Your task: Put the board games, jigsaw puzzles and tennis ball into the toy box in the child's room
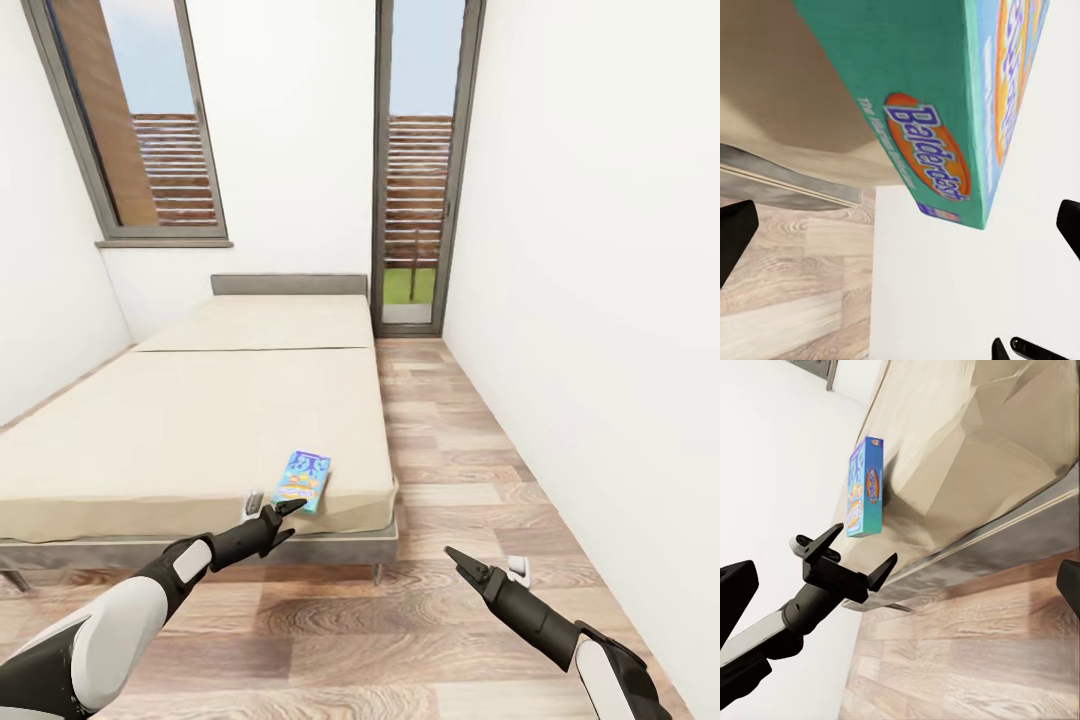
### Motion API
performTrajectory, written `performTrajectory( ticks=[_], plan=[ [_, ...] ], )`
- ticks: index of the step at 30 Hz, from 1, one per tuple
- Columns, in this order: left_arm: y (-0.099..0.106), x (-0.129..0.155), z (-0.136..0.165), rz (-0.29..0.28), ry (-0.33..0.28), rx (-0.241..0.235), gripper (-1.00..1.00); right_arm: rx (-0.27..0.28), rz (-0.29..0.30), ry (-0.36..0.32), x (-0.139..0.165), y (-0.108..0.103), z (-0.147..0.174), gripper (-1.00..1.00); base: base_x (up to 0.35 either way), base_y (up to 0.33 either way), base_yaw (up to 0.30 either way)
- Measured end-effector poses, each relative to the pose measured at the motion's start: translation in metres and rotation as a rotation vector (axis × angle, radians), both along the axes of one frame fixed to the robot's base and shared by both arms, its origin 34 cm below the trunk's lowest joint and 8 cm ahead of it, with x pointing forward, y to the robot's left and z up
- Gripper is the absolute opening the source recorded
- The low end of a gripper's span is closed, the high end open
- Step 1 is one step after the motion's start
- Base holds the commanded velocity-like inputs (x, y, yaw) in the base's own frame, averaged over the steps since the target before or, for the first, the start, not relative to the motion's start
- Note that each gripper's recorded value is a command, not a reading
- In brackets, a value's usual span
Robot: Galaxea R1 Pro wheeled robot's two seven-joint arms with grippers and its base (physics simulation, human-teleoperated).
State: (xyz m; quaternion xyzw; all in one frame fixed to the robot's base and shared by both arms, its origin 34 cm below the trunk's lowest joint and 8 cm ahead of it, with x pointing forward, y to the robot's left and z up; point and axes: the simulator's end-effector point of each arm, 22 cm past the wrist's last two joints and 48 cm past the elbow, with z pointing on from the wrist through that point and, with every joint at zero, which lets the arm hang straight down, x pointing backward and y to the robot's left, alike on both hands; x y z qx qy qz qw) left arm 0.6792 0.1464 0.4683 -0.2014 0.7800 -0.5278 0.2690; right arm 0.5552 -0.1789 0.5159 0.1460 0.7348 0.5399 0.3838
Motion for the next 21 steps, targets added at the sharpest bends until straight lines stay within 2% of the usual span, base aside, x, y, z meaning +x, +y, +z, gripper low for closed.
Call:
performTrajectory(
  ticks=[7, 21],
  plan=[
    [0.0001, 0.0001, -0.0001, 0.001, -0.001, 0.001, 1.0, 0.0, 0.0, 0.0, -0.0001, -0.0004, -0.0001, 1.0, 0.0, -0.07, 0.0],
    [0.0002, 0.0002, 0.0, 0.001, -0.002, 0.001, 1.0, -0.001, 0.001, 0.001, -0.0001, -0.0009, -0.0003, 1.0, 0.0, -0.008, 0.0]
  ],
)
